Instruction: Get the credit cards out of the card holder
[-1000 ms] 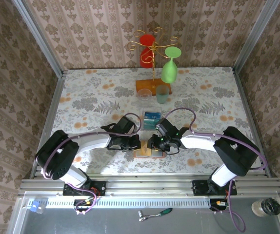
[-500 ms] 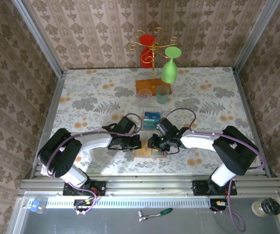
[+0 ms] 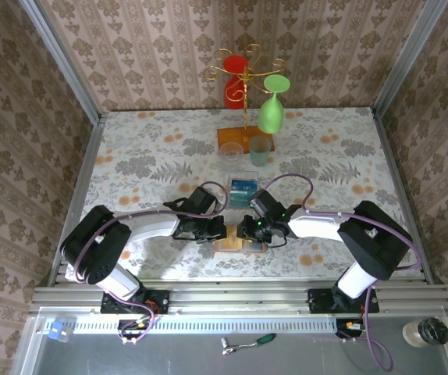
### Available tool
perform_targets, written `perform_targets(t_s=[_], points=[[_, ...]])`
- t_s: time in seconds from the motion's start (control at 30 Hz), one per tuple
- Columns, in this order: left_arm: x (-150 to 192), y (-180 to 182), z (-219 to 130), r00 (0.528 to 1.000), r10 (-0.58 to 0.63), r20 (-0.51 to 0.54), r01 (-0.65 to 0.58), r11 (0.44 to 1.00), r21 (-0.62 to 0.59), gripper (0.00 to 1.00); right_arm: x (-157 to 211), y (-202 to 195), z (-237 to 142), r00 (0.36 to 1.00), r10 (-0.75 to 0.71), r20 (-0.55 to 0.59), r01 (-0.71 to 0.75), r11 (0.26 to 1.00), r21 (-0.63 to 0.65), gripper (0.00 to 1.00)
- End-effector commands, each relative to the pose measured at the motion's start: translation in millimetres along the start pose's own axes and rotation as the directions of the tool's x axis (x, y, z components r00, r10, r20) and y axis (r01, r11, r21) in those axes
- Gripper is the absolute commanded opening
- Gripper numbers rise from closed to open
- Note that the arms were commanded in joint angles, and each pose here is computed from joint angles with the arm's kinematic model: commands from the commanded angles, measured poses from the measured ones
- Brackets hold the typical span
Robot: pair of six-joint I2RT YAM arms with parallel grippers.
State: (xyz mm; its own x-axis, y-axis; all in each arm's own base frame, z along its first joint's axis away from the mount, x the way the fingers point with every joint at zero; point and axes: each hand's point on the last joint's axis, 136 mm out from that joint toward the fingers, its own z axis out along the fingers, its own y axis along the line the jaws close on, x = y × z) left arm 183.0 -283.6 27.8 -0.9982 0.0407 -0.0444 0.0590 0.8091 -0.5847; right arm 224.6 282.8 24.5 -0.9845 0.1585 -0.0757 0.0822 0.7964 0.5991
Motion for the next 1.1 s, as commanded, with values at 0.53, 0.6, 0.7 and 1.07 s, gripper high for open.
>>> perform_targets(t_s=[0.53, 0.6, 0.7, 1.07], points=[[9, 21, 5, 0.999, -0.027, -0.037, 0.024, 0.997, -0.067, 0.0, -6, -2, -21, 0.999, 0.008, 0.049, -0.007, 1.0, -0.019, 0.07], [9, 21, 5, 0.999, -0.027, -0.037, 0.024, 0.997, -0.067, 0.0, -8, -5, -26, 0.998, 0.003, 0.057, -0.003, 1.0, -0.005, 0.06], [8, 20, 3, 0.999, -0.025, -0.034, 0.023, 0.998, -0.064, 0.0, -9, -10, -33, 0.998, -0.004, 0.065, 0.003, 1.0, 0.016, 0.06], [0, 10, -1, 1.0, -0.003, -0.019, 0.002, 0.999, -0.052, 0.04, -16, -4, -62, 0.986, -0.161, 0.053, 0.156, 0.985, 0.078, 0.02]])
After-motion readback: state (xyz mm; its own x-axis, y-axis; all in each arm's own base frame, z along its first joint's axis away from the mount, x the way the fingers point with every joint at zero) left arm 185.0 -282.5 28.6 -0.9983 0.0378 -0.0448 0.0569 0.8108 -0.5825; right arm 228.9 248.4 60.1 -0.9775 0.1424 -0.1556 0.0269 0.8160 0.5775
